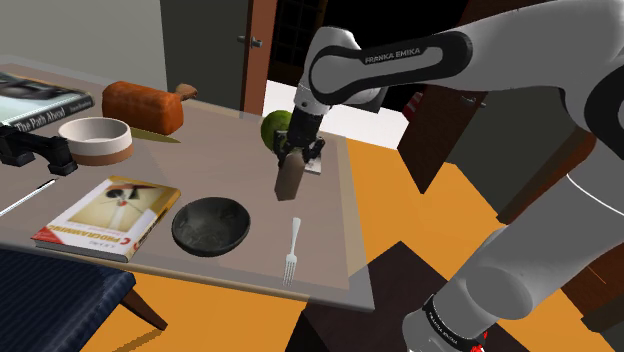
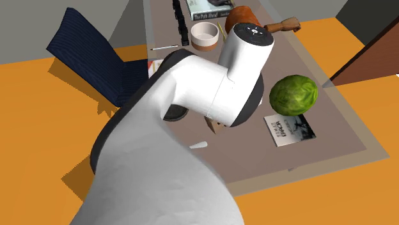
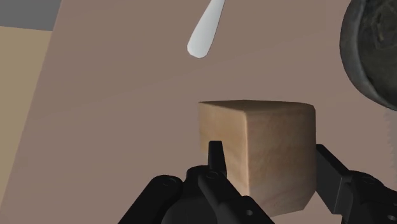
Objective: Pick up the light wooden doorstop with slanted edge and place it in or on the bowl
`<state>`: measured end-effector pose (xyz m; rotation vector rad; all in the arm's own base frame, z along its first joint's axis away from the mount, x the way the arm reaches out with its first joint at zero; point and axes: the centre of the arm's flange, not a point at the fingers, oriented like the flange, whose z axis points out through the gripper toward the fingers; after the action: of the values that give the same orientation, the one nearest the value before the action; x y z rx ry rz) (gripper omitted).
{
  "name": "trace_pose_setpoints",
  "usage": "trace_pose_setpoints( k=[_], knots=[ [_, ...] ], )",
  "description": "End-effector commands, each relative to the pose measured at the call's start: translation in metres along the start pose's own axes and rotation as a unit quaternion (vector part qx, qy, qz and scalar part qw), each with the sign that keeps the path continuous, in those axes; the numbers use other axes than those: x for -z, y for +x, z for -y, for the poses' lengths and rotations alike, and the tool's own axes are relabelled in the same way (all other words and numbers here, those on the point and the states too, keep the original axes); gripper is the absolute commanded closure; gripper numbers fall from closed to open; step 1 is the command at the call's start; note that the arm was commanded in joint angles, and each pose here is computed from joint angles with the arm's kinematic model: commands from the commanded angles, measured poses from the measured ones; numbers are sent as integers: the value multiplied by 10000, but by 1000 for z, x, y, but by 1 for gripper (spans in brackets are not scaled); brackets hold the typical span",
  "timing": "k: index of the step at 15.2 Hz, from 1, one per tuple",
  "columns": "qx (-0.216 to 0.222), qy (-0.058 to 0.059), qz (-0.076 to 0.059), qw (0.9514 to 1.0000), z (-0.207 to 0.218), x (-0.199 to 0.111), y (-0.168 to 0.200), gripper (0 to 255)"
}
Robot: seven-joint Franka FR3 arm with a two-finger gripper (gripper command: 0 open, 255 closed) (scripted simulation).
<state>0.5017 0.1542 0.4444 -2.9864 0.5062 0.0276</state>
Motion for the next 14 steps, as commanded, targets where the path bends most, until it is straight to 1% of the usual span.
trace_pose_setpoints(
  k=[1, 14],
  knots=[
    [1, 0, -1, 10000, 2, 11, 0, 255],
    [1, 0, -1, 10000, 9, 79, -3, 255]
  ],
)
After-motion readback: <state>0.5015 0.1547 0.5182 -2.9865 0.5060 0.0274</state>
